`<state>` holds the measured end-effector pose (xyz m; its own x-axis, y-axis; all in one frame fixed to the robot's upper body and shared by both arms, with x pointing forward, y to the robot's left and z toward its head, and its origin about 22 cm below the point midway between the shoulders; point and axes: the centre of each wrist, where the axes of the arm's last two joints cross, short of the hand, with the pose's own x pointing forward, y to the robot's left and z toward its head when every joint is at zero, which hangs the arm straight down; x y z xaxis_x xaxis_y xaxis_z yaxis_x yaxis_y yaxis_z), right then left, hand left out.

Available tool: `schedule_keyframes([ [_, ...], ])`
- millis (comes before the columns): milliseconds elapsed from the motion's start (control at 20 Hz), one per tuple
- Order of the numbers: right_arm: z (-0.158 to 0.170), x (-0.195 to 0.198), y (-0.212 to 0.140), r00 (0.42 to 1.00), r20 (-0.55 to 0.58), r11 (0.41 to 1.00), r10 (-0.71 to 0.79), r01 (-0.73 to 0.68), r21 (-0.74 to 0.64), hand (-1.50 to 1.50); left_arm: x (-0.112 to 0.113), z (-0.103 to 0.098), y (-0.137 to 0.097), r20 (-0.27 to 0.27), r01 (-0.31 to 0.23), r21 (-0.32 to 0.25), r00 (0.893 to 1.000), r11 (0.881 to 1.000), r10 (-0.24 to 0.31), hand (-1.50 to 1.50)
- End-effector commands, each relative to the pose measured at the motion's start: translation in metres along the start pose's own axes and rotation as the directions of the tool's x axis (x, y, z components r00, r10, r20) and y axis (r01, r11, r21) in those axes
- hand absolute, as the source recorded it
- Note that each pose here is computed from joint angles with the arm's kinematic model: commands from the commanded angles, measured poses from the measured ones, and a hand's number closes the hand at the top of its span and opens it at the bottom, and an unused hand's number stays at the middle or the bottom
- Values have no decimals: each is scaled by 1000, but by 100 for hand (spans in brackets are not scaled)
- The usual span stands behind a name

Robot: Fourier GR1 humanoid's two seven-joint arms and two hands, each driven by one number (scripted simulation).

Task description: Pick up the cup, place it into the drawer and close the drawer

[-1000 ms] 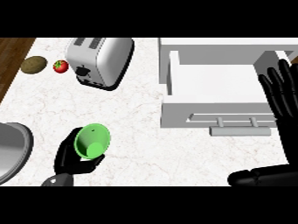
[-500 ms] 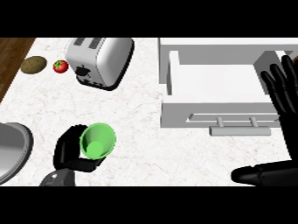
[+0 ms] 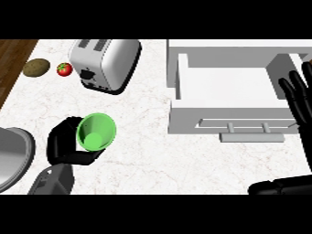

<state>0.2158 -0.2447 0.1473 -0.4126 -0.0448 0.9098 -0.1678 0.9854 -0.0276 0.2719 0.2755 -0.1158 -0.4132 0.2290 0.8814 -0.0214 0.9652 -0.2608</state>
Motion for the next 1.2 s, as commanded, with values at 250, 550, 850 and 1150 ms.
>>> schedule_keyframes([
  [250,0,-4,4,1000,-5,1000,1,-1,-6,-150,52,-53,-47,72,-52,-214,995,975,69,150],
  [550,-4,-21,-7,1000,-25,1000,-16,15,-14,-150,100,-92,-112,70,-86,-234,992,968,105,150],
  [850,0,-7,1,1000,-5,1000,16,-16,-10,-150,127,-131,-131,93,-70,-248,991,966,95,150],
  [1150,-3,-6,-1,1000,6,999,0,0,-32,-150,144,-154,-192,89,-44,-271,994,962,70,150],
])
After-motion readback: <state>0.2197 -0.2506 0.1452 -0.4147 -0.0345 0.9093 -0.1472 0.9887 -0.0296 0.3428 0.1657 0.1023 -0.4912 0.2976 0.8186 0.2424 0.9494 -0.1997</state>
